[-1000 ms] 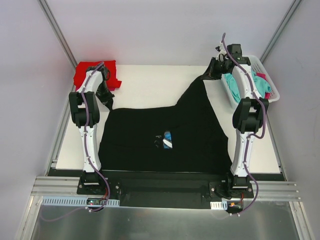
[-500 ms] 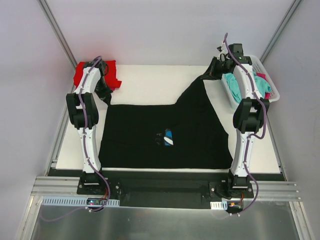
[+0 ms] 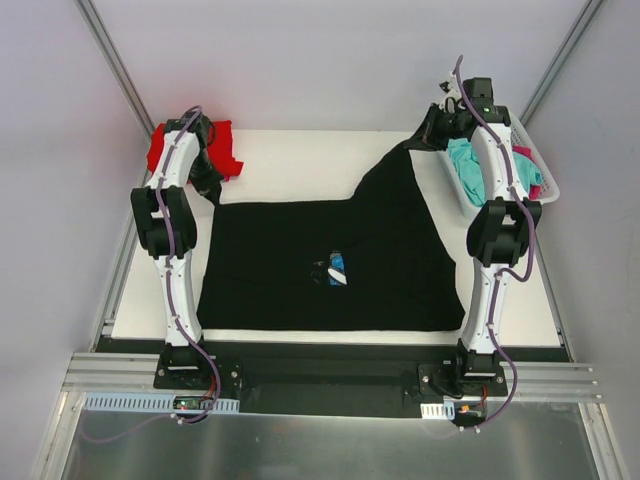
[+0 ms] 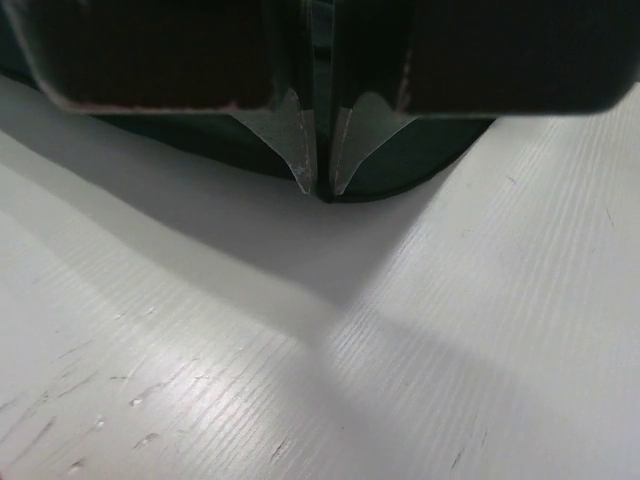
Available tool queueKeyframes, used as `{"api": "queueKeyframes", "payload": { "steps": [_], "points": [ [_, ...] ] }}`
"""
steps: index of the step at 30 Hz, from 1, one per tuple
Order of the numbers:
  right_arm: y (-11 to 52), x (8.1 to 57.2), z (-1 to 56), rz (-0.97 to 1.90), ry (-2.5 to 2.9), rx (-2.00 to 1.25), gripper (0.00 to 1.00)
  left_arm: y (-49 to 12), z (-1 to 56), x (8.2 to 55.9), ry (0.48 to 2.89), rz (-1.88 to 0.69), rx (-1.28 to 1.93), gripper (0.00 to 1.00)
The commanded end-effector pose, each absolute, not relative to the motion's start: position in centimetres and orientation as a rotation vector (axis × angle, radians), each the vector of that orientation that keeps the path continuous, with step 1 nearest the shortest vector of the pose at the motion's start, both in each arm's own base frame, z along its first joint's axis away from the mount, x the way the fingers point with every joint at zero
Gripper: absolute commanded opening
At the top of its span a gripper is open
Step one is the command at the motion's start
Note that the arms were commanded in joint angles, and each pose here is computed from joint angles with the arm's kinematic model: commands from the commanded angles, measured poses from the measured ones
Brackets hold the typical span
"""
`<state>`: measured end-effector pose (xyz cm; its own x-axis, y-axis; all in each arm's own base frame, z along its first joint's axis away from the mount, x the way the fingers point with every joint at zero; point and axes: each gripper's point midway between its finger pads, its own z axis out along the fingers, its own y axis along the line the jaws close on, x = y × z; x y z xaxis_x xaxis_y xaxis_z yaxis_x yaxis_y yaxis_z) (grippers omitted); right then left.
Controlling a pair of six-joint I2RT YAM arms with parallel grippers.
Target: Fold and stack the t-shirts
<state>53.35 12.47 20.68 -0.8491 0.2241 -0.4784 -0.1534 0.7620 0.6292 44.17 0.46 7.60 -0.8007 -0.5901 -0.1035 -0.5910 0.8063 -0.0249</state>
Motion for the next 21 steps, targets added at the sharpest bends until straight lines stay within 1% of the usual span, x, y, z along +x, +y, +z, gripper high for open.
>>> {"api": "queueKeyframes", "payload": {
  "steps": [1, 7, 8, 12, 16, 17, 21],
  "points": [
    [12.0, 53.7, 25.6, 0.938, 2.294, 0.042, 0.01, 1.6, 10.4, 45.5, 2.806, 0.026, -0.93, 0.0],
    [12.2, 54.5, 25.6, 0.954, 2.27, 0.041, 0.01, 1.4, 10.8, 47.2, 2.765, -0.033, -0.94, 0.0],
    [11.2, 54.9, 25.6, 0.947, 2.256, 0.061, 0.01, 1.4, 10.9, 47.6, 2.755, -0.041, -0.936, 0.0],
    [10.9, 55.8, 25.9, 0.934, 2.221, 0.055, 0.01, 1.1, 10.6, 48.4, 2.74, -0.077, -0.932, 0.0],
    [10.6, 56.9, 27.3, 0.916, 2.156, 0.043, 0.01, 0.9, 10.1, 49.2, 2.728, -0.098, -0.933, 0.0],
    [10.5, 57.1, 27.6, 0.917, 2.145, 0.043, 0.01, 0.5, 10.3, 49.5, 2.723, -0.136, -0.926, 0.0],
    [10.5, 57.6, 28.7, 0.931, 2.103, 0.047, 0.01, 0.4, 10.9, 50.2, 2.693, -0.158, -0.923, 0.0]
  ]
}}
